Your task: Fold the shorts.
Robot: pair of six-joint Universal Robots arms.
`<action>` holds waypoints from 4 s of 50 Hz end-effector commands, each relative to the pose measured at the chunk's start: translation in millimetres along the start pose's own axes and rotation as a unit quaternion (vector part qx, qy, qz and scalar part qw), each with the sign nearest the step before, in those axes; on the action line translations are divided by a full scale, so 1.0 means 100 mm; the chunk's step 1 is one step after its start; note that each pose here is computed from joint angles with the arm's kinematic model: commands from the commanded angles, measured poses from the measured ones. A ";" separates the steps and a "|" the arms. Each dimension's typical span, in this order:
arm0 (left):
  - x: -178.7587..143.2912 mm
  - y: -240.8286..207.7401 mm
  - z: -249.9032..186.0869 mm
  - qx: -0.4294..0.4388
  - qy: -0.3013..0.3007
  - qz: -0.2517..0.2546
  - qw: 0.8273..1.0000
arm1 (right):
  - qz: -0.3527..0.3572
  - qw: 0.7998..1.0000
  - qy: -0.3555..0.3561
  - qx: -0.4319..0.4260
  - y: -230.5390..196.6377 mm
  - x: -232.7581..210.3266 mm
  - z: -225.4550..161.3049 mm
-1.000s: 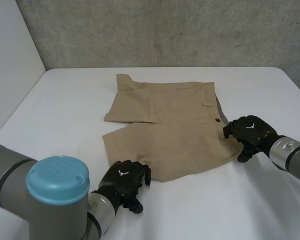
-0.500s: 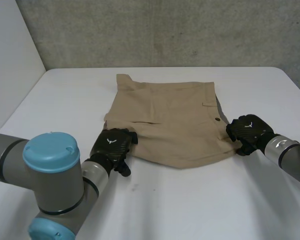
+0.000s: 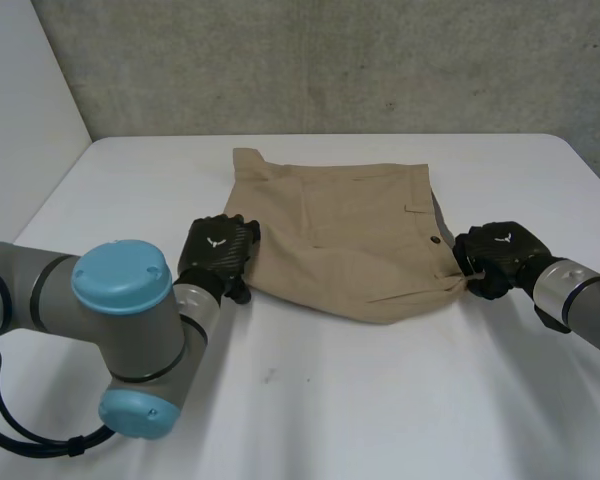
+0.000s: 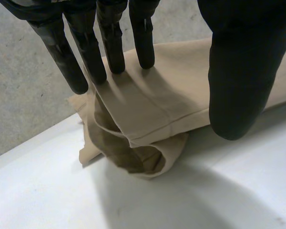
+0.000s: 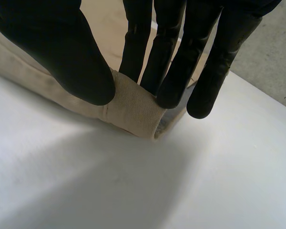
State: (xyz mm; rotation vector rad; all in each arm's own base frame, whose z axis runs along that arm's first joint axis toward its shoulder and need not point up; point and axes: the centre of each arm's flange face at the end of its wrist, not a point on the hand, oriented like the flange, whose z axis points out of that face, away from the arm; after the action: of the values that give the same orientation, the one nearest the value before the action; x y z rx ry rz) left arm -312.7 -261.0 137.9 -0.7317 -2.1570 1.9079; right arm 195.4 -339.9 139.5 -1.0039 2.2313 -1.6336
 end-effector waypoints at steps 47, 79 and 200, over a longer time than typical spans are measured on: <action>-0.03 0.17 -0.35 -0.113 0.128 0.081 0.982 | 0.027 0.998 -0.004 -0.048 -0.03 -0.15 -0.22; -0.20 0.26 0.34 -0.018 0.058 0.087 0.994 | 0.020 0.998 -0.020 -0.064 0.10 -0.23 -0.17; -0.42 0.01 -0.80 -0.188 0.100 -0.019 0.977 | -0.058 0.994 -0.080 -0.044 0.13 -0.63 -0.35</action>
State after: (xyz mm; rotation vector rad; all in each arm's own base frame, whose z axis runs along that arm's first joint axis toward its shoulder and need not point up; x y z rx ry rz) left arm -238.3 -213.4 159.9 -0.8762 -2.4171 1.3439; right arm 218.7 -271.5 126.3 -1.2600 2.1936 -1.4514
